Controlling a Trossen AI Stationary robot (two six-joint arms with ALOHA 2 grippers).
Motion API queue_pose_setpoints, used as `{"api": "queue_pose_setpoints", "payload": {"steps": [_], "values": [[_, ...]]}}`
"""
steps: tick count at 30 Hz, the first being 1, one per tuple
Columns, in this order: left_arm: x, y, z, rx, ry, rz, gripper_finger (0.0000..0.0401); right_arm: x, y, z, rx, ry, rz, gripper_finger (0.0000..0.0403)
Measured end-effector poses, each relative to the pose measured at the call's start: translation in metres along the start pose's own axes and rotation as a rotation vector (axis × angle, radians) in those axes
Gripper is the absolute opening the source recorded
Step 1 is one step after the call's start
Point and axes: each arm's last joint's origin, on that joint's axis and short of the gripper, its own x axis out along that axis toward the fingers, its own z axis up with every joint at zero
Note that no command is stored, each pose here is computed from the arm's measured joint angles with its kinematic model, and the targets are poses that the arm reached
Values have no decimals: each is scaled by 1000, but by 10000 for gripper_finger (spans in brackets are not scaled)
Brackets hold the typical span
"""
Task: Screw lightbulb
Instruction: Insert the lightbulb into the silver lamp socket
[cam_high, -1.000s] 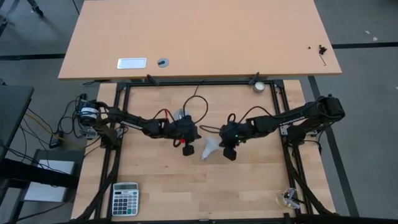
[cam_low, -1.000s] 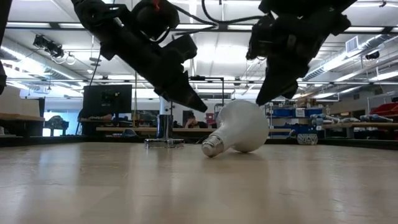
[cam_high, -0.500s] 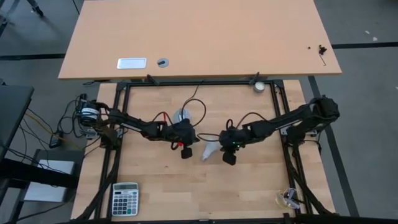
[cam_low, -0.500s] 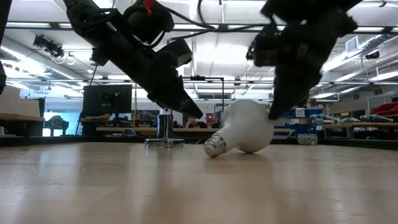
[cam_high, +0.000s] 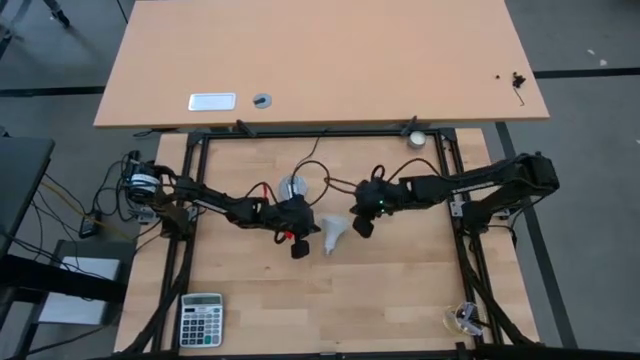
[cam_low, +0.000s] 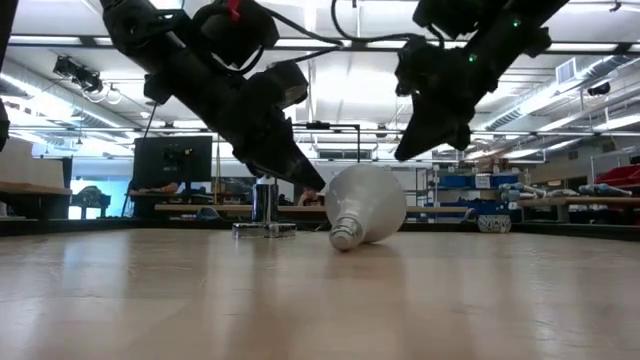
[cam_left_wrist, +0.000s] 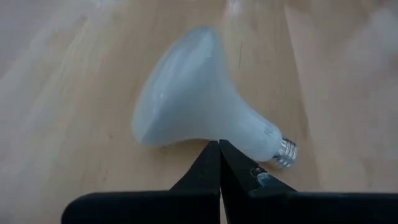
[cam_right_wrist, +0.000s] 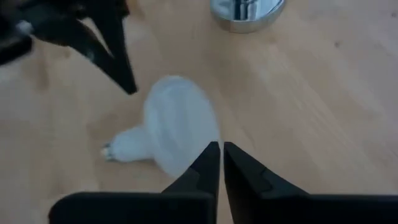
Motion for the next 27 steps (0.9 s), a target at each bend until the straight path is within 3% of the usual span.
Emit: {"api": "queue_pose_setpoints", "payload": {"steps": [5,9,13,20,27], "values": [[-1,-13,-4,-15,19,-30,0,0,16,-12,108,73,62,78],[-2,-21,-5,-2,21,-49,0,4,29,-26,98,145,70,100],[-2,-22,-6,1,20,-40,0,14,34,-33,78,160,63,85],[14,-22,-18,-15,45,-48,0,42,16,-17,30,69,49,10],[37,-22,-33,-71,36,-58,0,29,-7,15,-2,-39,46,39]]}}
